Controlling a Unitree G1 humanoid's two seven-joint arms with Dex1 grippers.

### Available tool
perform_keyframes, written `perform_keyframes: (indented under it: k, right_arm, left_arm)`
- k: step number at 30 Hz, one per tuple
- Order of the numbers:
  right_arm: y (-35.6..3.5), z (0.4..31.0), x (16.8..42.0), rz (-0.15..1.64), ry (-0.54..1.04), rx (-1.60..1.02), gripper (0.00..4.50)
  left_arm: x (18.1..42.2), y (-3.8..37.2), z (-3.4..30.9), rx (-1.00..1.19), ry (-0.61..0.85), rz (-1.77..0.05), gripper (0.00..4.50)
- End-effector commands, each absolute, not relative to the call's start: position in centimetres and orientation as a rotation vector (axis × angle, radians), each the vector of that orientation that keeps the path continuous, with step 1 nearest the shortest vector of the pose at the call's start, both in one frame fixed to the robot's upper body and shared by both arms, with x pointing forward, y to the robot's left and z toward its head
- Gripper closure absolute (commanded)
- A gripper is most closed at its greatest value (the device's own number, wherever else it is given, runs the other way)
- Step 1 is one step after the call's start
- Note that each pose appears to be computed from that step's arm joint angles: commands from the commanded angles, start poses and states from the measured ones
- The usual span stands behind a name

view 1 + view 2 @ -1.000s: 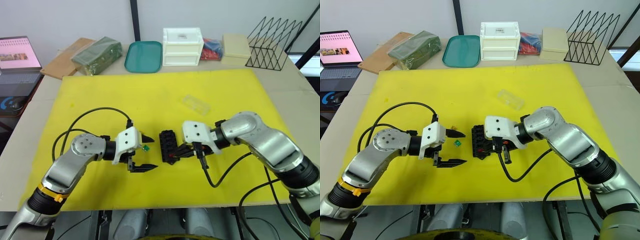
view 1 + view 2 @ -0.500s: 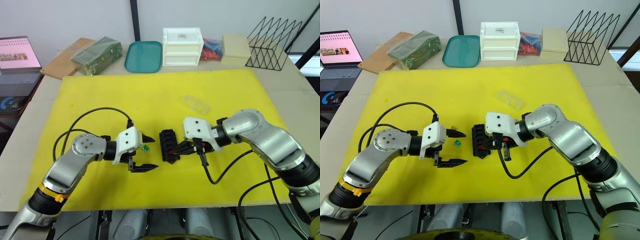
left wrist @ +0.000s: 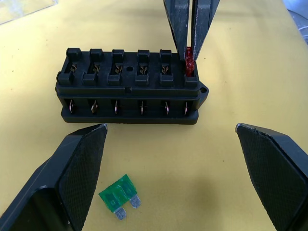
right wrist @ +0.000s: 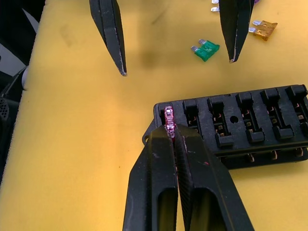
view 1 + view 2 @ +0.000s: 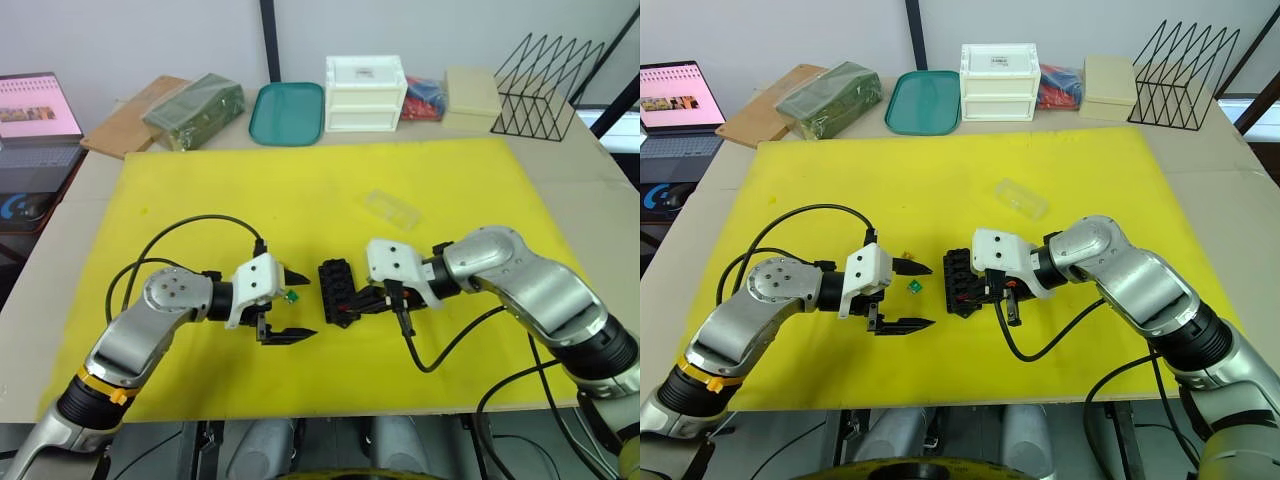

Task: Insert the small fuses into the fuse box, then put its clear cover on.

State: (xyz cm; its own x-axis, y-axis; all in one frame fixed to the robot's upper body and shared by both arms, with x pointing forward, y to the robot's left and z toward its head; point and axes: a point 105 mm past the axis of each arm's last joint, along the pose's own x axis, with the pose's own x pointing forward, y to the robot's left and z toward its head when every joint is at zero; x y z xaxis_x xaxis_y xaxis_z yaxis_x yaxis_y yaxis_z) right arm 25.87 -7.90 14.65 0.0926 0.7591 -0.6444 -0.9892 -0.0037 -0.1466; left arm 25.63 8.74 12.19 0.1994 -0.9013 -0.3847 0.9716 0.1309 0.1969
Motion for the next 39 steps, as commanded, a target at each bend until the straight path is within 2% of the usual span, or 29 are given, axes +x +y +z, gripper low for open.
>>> perform_keyframes:
  k: [1, 11, 19, 22, 24, 37, 39]
  right_arm:
    - [-7.6, 14.5, 25.3, 1.469, 0.412, -0.719, 4.50]
    - [-8.3, 12.5, 26.1, 1.448, 0.419, -0.807, 4.50]
    - [-8.0, 13.9, 26.2, 1.471, 0.364, -0.784, 4.50]
    - [-7.9, 14.4, 26.1, 1.478, 0.353, -0.774, 3.78]
    - [-7.8, 14.7, 26.0, 1.485, 0.351, -0.758, 3.15]
    - [-6.8, 17.8, 25.4, 1.526, 0.273, -0.636, 3.15]
    - [-6.8, 17.7, 25.4, 1.530, 0.274, -0.622, 3.54]
  left_arm:
    - [25.4, 8.3, 13.1, 0.464, 0.145, -1.391, 0.01]
    - [25.6, 8.1, 13.1, 0.461, 0.139, -1.384, 0.01]
    - [25.6, 8.1, 13.1, 0.459, 0.137, -1.375, 0.01]
    - [25.7, 8.1, 13.2, 0.459, 0.136, -1.373, 0.00]
    - [25.7, 8.2, 13.2, 0.459, 0.136, -1.371, 0.00]
    - [26.0, 8.4, 13.2, 0.462, 0.134, -1.359, 0.00]
    - [26.0, 8.4, 13.2, 0.463, 0.133, -1.356, 0.00]
